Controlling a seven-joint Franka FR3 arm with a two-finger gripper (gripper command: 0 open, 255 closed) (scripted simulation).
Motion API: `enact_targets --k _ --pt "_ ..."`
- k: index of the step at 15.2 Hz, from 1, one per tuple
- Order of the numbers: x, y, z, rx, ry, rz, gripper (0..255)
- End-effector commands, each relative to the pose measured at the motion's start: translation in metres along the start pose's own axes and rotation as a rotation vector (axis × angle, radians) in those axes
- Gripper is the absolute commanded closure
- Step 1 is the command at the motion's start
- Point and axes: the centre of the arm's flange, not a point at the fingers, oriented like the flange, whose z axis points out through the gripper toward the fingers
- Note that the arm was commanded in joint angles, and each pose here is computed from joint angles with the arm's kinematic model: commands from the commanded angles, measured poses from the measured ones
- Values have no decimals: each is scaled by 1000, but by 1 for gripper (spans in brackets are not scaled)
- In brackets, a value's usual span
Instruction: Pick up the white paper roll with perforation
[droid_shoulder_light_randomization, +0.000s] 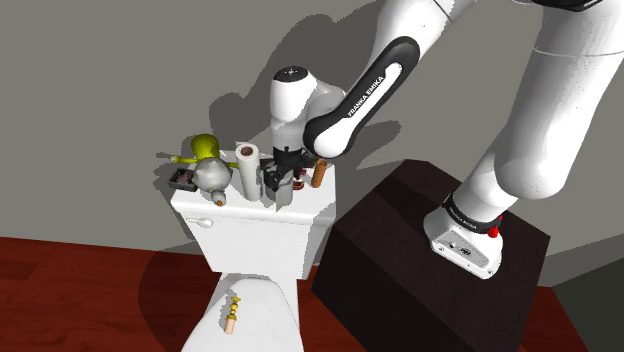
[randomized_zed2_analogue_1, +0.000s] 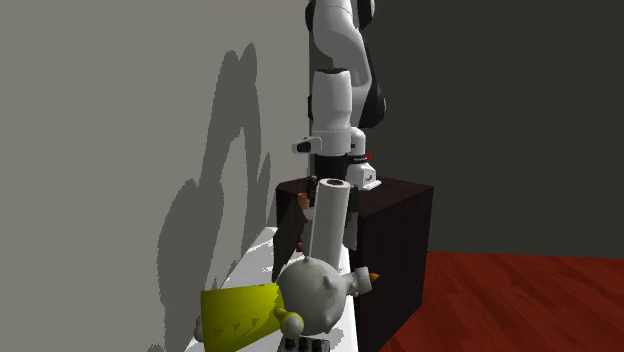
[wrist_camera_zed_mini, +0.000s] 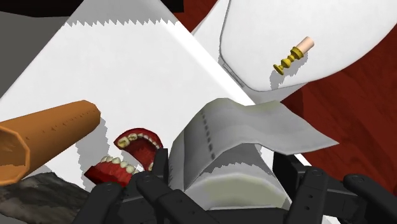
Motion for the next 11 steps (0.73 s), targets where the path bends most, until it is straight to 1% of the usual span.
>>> enact_targets --k 1,9,11 --pt "-1 0 -11 0 0 0 255" --pt "-1 0 -53 0 0 0 255" --pt "-1 0 -54 0 0 0 255"
